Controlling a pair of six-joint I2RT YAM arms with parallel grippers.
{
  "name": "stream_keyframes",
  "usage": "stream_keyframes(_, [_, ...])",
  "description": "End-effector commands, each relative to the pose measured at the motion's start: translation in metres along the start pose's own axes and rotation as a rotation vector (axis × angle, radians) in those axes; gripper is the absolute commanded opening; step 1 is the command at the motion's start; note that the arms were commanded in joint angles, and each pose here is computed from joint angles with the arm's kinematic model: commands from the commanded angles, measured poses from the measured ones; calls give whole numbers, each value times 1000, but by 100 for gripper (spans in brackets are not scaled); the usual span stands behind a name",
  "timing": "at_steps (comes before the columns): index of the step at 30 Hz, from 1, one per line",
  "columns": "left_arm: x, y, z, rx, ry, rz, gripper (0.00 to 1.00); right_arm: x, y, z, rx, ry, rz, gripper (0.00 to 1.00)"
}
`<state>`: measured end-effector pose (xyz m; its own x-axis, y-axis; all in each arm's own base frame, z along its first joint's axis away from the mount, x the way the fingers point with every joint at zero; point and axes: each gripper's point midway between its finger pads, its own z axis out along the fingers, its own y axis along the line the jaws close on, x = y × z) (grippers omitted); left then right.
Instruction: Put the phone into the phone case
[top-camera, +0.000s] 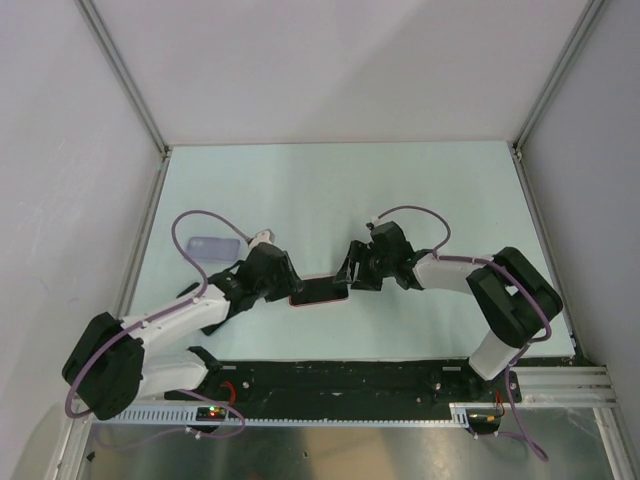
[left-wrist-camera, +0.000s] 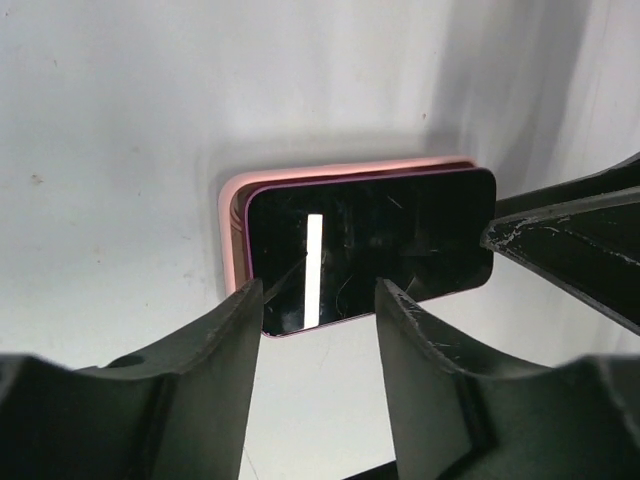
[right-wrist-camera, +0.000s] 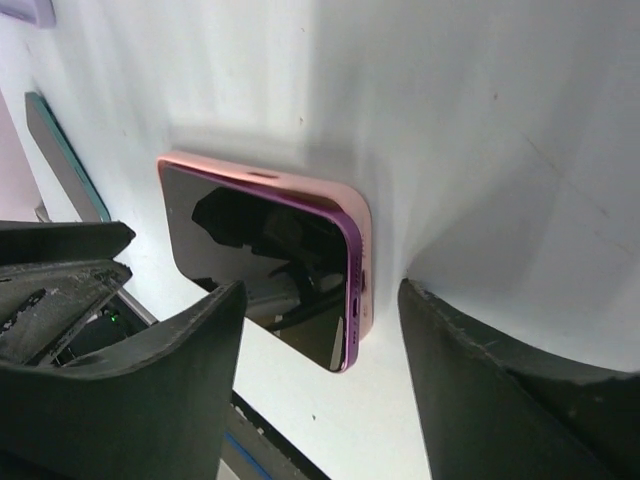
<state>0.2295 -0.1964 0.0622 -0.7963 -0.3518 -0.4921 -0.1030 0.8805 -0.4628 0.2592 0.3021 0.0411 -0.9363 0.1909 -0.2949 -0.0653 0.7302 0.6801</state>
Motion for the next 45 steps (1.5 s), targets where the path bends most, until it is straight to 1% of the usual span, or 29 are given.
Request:
stream_keyframes(1, [2,-7,-3,20,12,17,49,9,8,-10,-41,55,-31,63])
stream_keyframes(5, [4,-7,3,8,26,26,40,14,14,-10,-75,79,-18,52])
stream_keyframes(8, [7,-6,8,-2,41,28,35,15,16,-9,-89,88,-13,47])
stream_keyframes(14, [18,-1,19,-20,79,24,27,17,19,-8,-116,104,-9,43])
stream_keyframes(18, [24,3,26,-35,98,18,24,18,26,-9,-152,114,-11,41])
stream_keyframes(22, [27,6,31,-44,110,19,21,19,34,-9,-197,130,-3,39])
stream_keyframes(33, [36,9,36,-38,128,8,20,19,59,-7,-368,177,86,39])
stream_keyframes(39, [36,6,37,-17,129,7,20,17,60,-1,-388,180,145,38])
stream_keyframes(45, [38,4,38,-5,136,10,19,15,62,3,-410,177,172,37])
